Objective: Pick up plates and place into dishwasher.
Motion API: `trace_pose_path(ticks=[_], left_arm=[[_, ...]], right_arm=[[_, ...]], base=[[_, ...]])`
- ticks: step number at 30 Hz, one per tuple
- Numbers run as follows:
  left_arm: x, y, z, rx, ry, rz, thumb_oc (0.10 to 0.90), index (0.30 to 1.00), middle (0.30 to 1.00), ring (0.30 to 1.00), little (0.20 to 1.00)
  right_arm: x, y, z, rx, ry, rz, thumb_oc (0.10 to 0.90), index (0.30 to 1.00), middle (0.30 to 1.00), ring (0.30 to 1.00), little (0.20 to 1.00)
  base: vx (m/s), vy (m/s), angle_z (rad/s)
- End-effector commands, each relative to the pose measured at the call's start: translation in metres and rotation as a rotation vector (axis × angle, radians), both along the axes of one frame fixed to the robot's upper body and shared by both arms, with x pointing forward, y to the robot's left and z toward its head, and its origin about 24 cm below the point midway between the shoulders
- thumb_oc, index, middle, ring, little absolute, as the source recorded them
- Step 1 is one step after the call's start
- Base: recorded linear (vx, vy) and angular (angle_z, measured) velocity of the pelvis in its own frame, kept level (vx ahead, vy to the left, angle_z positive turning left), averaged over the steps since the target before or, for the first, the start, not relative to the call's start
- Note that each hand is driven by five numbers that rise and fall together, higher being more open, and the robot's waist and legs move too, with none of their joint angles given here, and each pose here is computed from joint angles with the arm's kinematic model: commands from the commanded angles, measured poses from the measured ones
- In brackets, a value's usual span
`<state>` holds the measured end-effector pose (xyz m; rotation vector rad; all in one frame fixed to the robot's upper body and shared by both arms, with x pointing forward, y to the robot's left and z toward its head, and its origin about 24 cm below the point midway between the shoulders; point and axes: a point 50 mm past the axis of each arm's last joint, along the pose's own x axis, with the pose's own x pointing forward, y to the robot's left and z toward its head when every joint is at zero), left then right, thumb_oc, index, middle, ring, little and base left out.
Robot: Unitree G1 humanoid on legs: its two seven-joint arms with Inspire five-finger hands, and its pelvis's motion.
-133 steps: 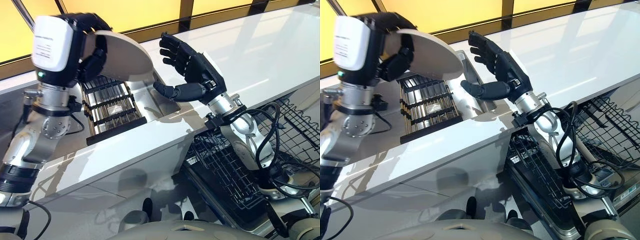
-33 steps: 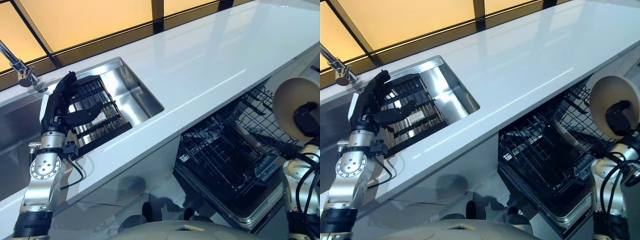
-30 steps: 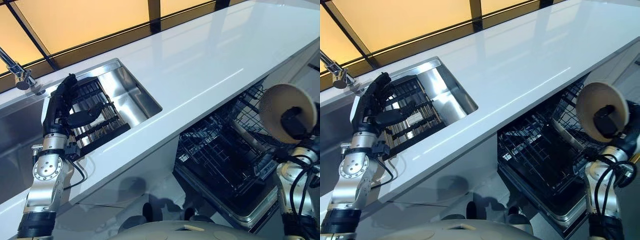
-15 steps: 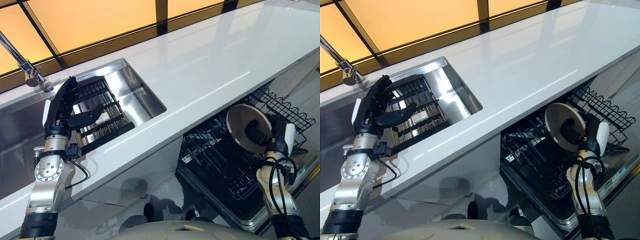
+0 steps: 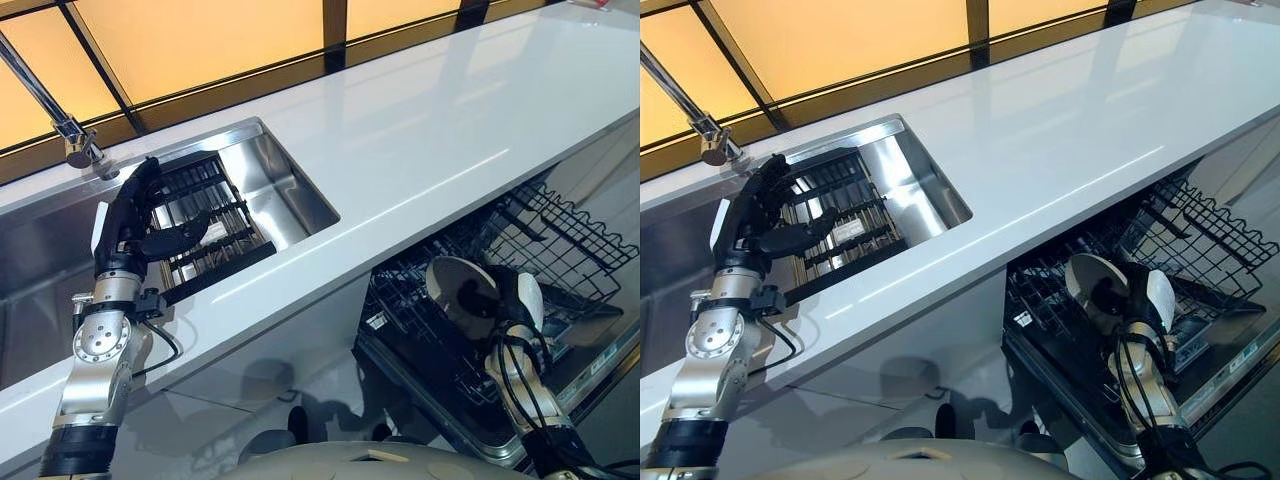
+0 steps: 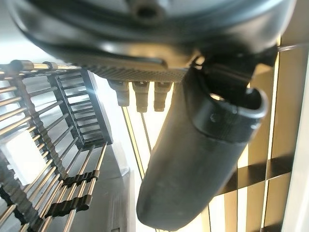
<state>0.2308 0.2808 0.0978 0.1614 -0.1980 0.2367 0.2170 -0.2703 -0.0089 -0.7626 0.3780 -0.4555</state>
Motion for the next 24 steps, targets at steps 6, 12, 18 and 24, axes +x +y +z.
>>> trace_pose_path(ticks=[6, 12, 18, 24], left_arm=[[0.016, -0.006, 0.04, 0.058, -0.176, -0.072, 0.8, 0.9, 0.9, 0.9, 0.9], [0.022, -0.014, 0.043, 0.076, -0.168, -0.127, 0.8, 0.9, 0.9, 0.9, 0.9], [0.025, -0.019, 0.044, 0.079, -0.155, -0.167, 0.8, 0.9, 0.9, 0.9, 0.9], [0.025, -0.022, 0.043, 0.073, -0.156, -0.176, 0.8, 0.9, 0.9, 0.9, 0.9]], right_arm=[[0.043, 0.015, 0.036, -0.107, -0.169, 0.044, 0.1, 0.3, 0.3, 0.3, 0.2], [0.047, 0.018, 0.024, -0.096, -0.106, 0.038, 0.1, 0.3, 0.3, 0.3, 0.2], [0.049, 0.018, 0.015, -0.076, -0.04, 0.035, 0.8, 0.9, 0.9, 0.9, 0.9], [0.052, 0.022, 0.022, -0.049, -0.102, 0.043, 0.8, 0.9, 0.9, 0.9, 0.9]], base=[[0.01, -0.003, 0.02], [0.03, -0.013, 0.03], [0.02, -0.018, 0.04], [0.0, -0.004, 0.06]])
